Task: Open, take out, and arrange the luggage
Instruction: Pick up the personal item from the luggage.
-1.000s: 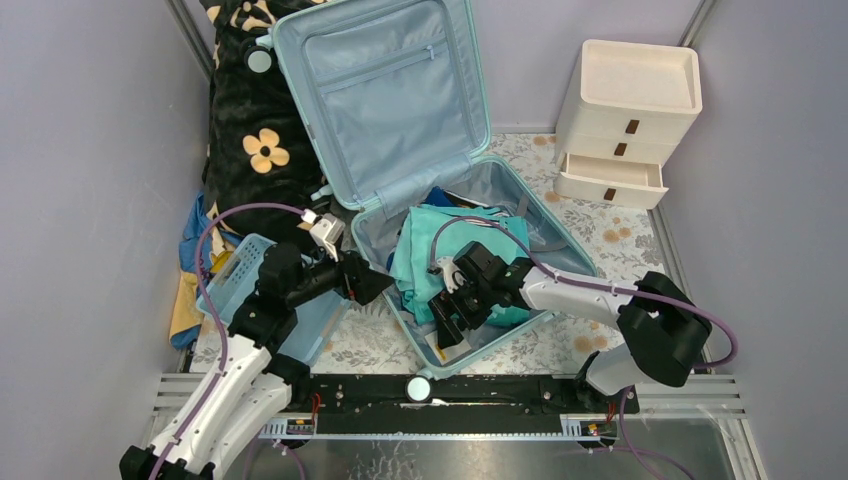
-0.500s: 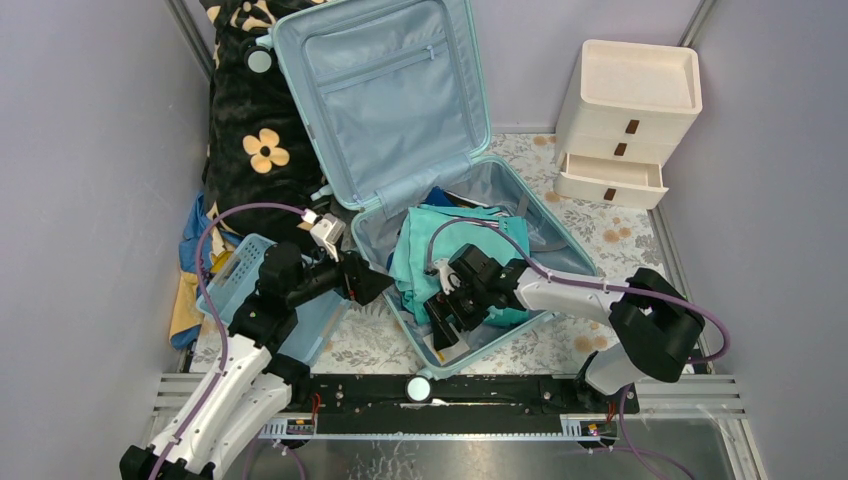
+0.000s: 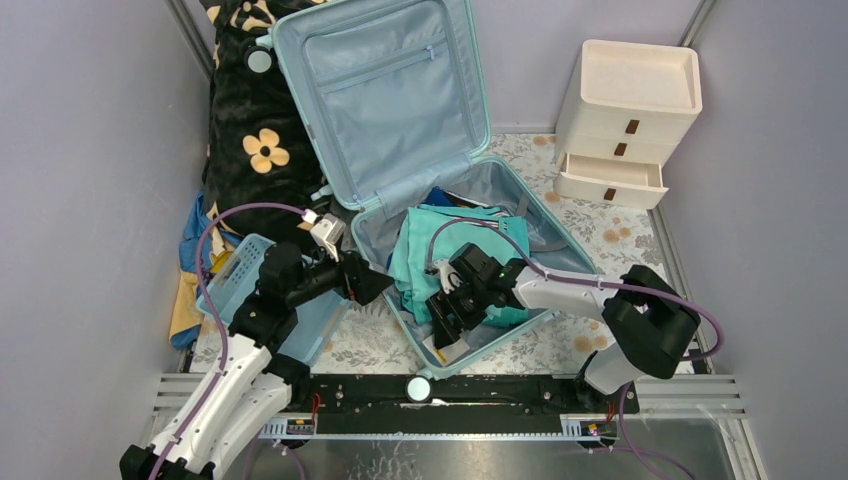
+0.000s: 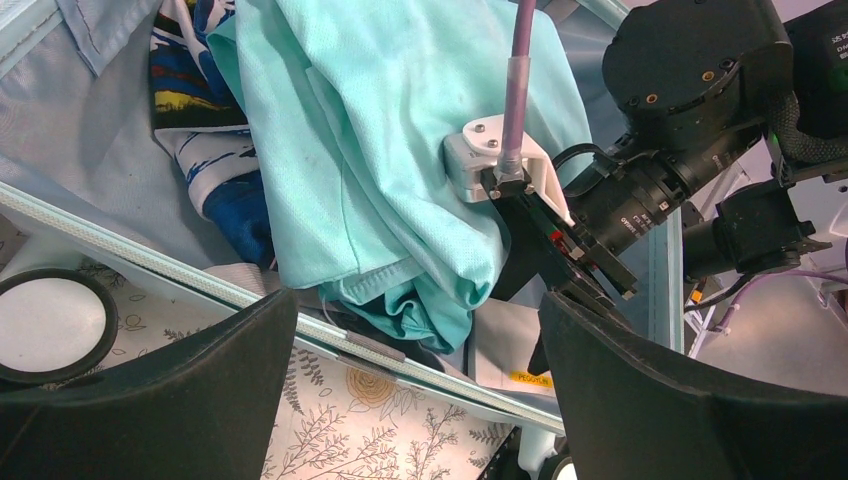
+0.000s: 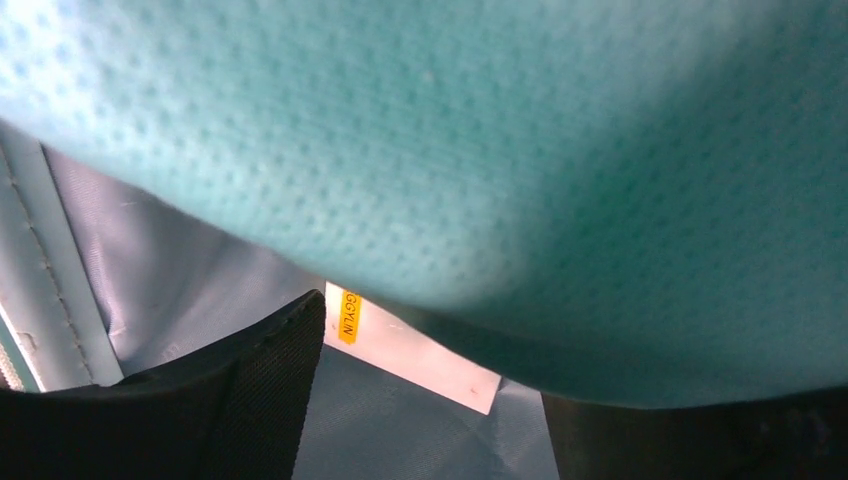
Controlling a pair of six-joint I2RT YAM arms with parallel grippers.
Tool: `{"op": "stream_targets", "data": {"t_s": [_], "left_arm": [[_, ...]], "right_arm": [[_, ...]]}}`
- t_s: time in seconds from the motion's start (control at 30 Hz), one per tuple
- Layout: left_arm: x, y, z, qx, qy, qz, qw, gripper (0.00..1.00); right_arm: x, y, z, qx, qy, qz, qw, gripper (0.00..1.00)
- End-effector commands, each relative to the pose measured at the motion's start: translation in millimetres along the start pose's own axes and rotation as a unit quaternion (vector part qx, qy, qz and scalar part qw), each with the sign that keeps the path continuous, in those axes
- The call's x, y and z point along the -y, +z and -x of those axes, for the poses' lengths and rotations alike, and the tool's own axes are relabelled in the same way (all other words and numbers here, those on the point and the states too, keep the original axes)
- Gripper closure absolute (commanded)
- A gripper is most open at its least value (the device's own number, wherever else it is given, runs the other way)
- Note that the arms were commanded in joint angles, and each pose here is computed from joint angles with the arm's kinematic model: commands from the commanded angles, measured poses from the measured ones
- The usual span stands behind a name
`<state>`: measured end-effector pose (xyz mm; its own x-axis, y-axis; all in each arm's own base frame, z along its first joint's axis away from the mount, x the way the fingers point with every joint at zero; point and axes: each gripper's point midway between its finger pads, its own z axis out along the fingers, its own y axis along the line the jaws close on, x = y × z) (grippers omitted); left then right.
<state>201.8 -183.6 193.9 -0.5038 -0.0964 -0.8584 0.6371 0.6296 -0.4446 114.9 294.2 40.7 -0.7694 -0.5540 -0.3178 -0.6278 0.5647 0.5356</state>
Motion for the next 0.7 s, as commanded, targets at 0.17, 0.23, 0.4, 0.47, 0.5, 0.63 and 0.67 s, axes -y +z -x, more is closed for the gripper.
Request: {"op": "stream_targets", "data": {"t_s": [0.17, 0.23, 0.4, 0.47, 0.5, 0.63, 0.67], "left_arm": [[0, 6, 10, 0.012, 0.023, -0.008, 1.000, 0.02], [1, 6, 11, 0.011, 0.025, -0.011, 1.000, 0.02], [1, 7, 12, 0.010, 0.023, -0.011, 1.000, 0.02], [1, 7, 12, 0.012, 0.020, -0.009, 1.000, 0.02], [1, 7, 12, 0.014, 0.019, -0.009, 1.000, 0.02], [1, 8, 14, 0.021, 0.015, -0.011, 1.000, 0.02], [1, 8, 14, 0.021, 0.015, -0.011, 1.000, 0.02]], "right_arm": [[-33, -16, -6, 0.010, -0.012, 0.086, 0.996, 0.32], [-37, -19, -1, 0.020, -0.022, 0.093, 0.995, 0.34], [-50, -30, 9, 0.047, -0.045, 0.114, 0.991, 0.38], [-56, -36, 11, 0.059, -0.056, 0.123, 0.989, 0.40], [-56, -38, 11, 0.061, -0.059, 0.124, 0.989, 0.41], [-57, -37, 7, 0.059, -0.060, 0.129, 0.988, 0.47], [-59, -38, 8, 0.060, -0.062, 0.135, 0.987, 0.50]]}}
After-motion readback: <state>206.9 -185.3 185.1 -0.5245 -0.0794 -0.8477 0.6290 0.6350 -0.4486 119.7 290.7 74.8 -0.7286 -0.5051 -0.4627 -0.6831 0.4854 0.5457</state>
